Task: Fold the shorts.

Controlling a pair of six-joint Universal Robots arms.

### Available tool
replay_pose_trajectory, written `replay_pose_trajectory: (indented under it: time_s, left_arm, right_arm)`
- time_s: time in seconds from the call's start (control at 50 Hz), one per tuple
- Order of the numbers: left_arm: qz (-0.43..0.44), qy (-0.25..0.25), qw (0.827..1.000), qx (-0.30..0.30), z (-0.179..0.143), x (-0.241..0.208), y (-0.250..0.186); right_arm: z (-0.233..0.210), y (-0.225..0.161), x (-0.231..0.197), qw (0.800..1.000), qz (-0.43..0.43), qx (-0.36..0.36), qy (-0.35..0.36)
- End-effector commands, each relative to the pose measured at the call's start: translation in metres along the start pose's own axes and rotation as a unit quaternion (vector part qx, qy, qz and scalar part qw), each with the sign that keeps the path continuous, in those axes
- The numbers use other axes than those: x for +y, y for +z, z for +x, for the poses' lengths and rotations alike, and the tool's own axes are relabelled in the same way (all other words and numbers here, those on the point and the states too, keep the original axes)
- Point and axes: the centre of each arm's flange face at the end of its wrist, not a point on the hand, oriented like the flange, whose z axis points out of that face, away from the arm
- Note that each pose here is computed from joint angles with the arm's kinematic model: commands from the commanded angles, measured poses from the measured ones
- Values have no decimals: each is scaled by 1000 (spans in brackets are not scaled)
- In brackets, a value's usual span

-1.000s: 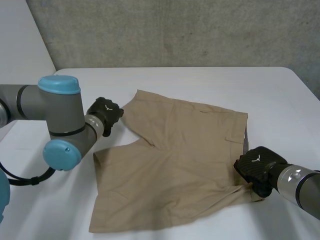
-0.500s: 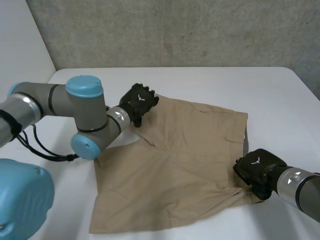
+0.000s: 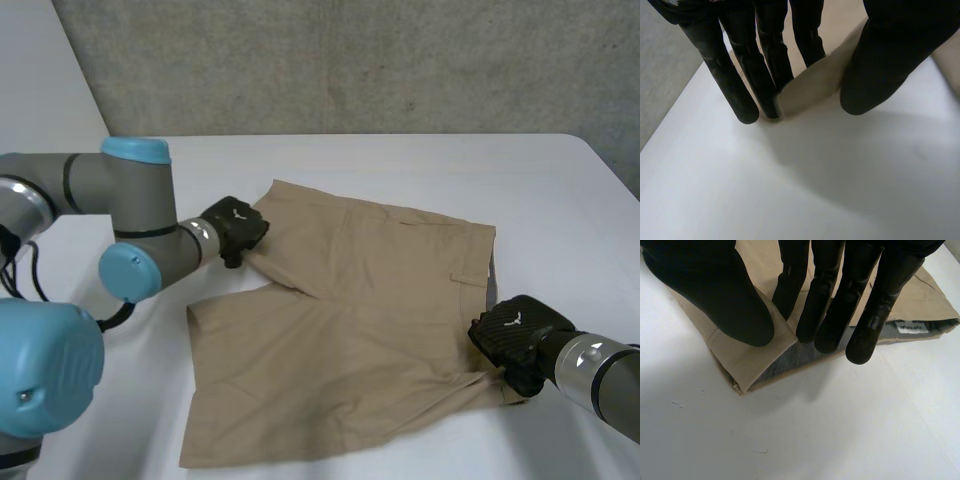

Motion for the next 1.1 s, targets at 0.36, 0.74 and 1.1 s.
replay_pose_trajectory:
  time_s: [0.36, 0.74, 1.1]
  left_arm:
    - [-91, -15, 996, 20, 19, 27, -42]
    - [32, -18, 996, -83, -15, -47, -100]
    - [-17, -233, 972, -22, 60, -9, -221]
  right_arm:
    - [-3, -3, 1, 1000, -2, -1, -1]
    - [2, 0, -3, 999, 16, 16, 38]
    - [17, 12, -20, 986, 78, 54, 139]
